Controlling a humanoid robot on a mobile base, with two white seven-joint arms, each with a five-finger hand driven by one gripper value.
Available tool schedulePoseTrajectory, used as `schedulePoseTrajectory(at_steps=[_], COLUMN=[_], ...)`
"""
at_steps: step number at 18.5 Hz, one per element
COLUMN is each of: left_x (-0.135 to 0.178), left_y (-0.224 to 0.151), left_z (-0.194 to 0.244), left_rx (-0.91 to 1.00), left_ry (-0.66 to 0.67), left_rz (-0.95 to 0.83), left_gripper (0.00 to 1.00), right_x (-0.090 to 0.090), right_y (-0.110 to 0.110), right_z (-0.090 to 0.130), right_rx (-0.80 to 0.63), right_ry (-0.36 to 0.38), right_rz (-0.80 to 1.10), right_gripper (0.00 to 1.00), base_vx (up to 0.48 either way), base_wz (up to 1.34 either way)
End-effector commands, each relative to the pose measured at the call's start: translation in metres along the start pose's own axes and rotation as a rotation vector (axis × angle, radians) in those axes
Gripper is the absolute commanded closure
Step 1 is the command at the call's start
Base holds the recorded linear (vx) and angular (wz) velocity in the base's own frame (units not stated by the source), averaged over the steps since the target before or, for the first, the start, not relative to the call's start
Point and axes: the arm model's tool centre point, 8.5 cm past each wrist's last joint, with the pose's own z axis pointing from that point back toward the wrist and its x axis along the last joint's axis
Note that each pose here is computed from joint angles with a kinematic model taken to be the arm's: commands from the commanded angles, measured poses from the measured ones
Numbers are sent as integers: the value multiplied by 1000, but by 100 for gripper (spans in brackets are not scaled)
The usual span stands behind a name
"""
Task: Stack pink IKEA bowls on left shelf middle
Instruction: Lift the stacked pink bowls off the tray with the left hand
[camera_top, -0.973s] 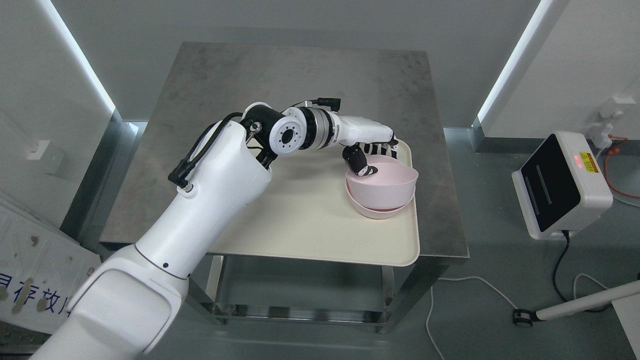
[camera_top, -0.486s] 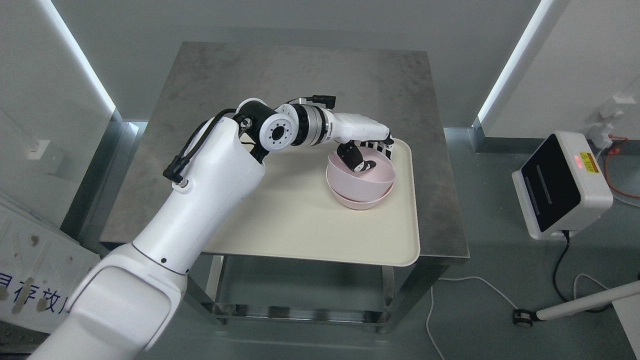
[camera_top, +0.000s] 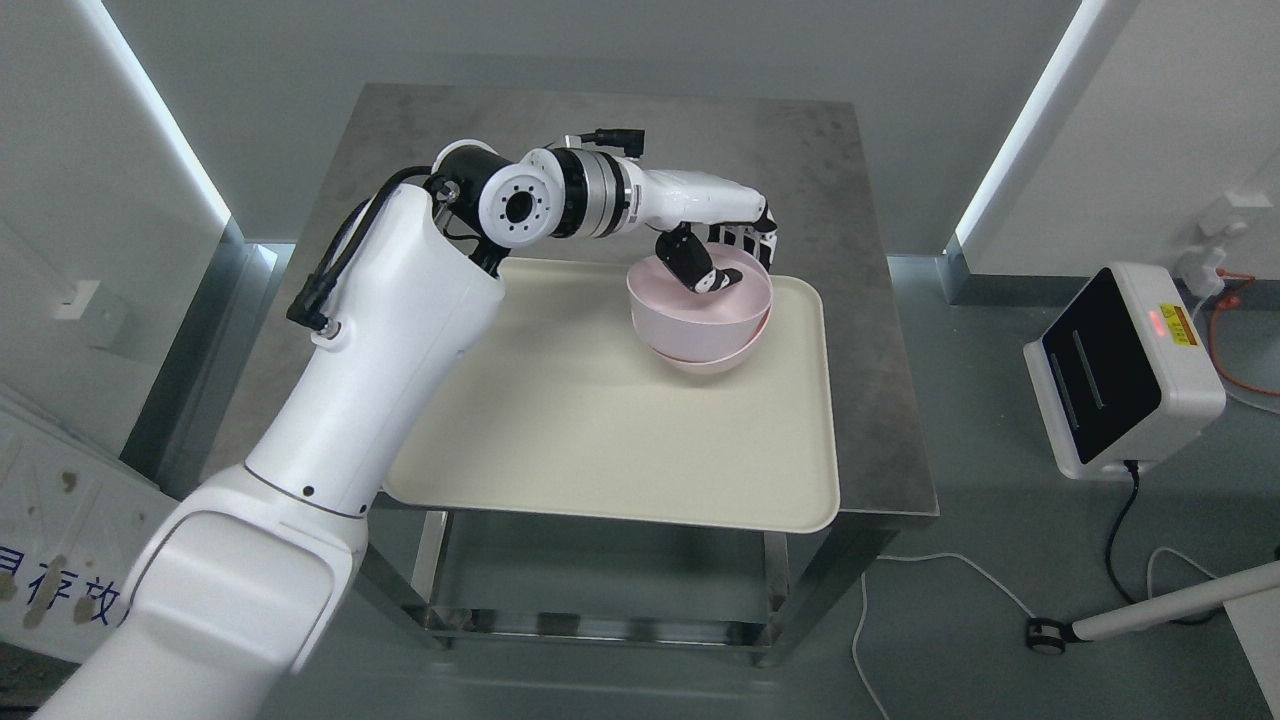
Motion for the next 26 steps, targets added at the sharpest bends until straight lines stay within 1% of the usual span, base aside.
schedulePoseTrajectory(at_steps=[1,5,17,23,26], left_x=[-13,-21,-41,-62,-64], left_y=[40,44,39,34,28], left_z=[47,80,133,173,175], left_rx=[137,140,138,145,138], left_ry=[21,73,160,186,186], left_rz=[0,-67,-137,-115,-112], left_gripper=[99,98,98,98,98], right_x=[-7,-7,-7,-7,-7], right_y=[-11,-11,-11,-11,-11], right_z=[-1,-1,-1,-1,-1], right_rx=[-18,-18,-18,-18,-18], right_ry=[-1,-3,-3,-3,-3], right_rz=[-11,-12,-11,-11,-11], right_gripper=[0,0,0,0,0], base_vx=[0,0,1,-36,-185], base_wz=[0,0,-8,-14,-12])
